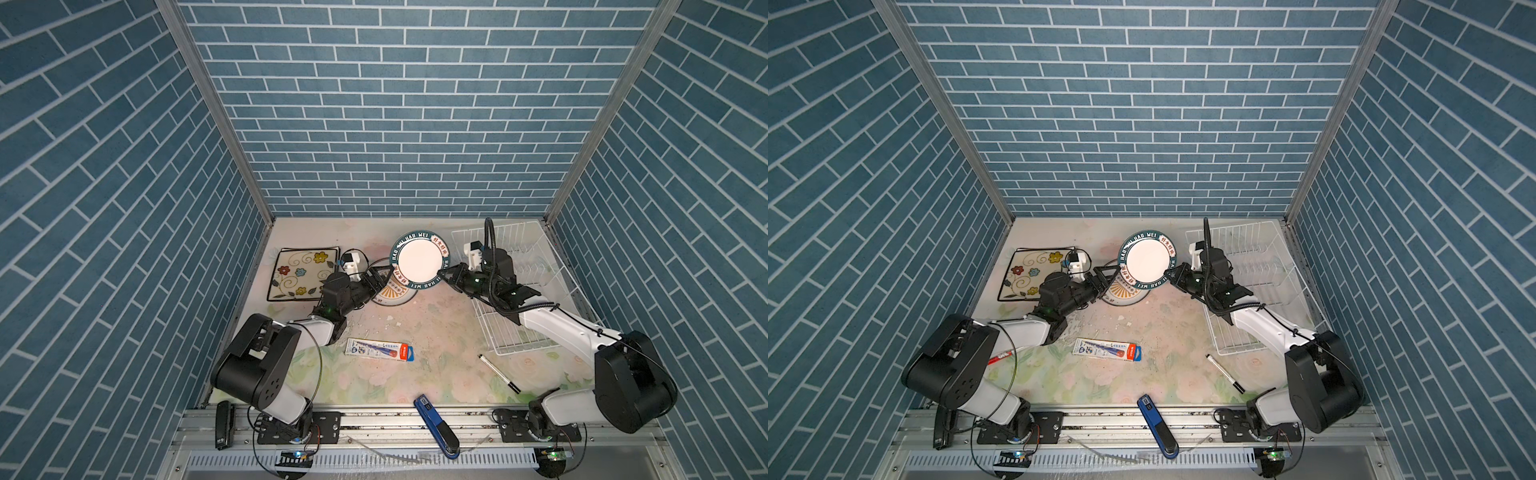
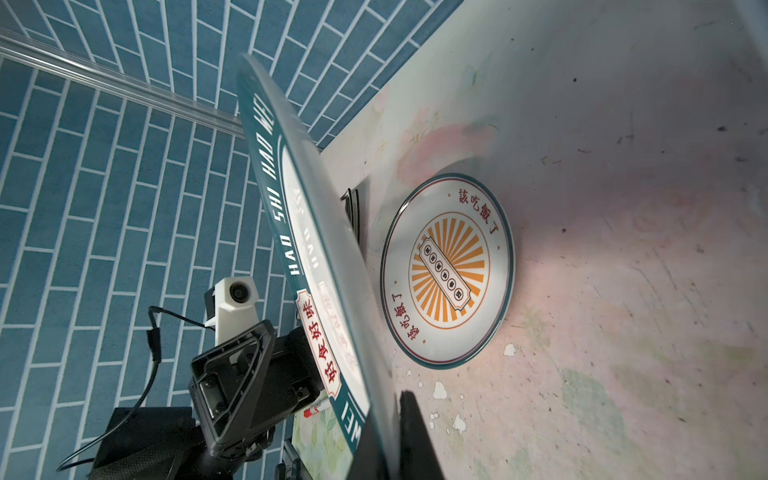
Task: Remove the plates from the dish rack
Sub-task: 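Carry the green-rimmed plate toward the left gripper while the left grips its rim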
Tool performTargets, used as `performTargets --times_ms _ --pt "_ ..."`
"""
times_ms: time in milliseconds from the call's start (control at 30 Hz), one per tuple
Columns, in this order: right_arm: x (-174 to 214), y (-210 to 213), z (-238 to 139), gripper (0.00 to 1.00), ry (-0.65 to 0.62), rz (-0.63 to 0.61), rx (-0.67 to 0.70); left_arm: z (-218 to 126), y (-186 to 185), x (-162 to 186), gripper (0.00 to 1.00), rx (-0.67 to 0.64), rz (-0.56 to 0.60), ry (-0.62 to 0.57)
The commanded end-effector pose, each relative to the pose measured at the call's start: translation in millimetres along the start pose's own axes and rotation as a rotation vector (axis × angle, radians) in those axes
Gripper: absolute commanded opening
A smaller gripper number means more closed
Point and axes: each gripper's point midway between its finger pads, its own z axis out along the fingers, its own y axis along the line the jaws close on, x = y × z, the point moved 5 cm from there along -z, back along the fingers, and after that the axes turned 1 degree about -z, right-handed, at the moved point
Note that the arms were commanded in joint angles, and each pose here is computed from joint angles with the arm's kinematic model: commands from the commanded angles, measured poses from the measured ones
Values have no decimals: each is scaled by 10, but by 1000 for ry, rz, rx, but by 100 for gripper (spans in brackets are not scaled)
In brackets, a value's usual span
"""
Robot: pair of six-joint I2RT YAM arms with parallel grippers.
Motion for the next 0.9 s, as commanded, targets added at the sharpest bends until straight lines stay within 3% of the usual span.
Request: performTargets --times_ms 0,867 --pt "8 139 35 0 17 0 -80 -31 -55 -25 69 0 50 -1" --pt "191 205 166 0 120 -13 -165 40 -67 -72 17 36 4 4"
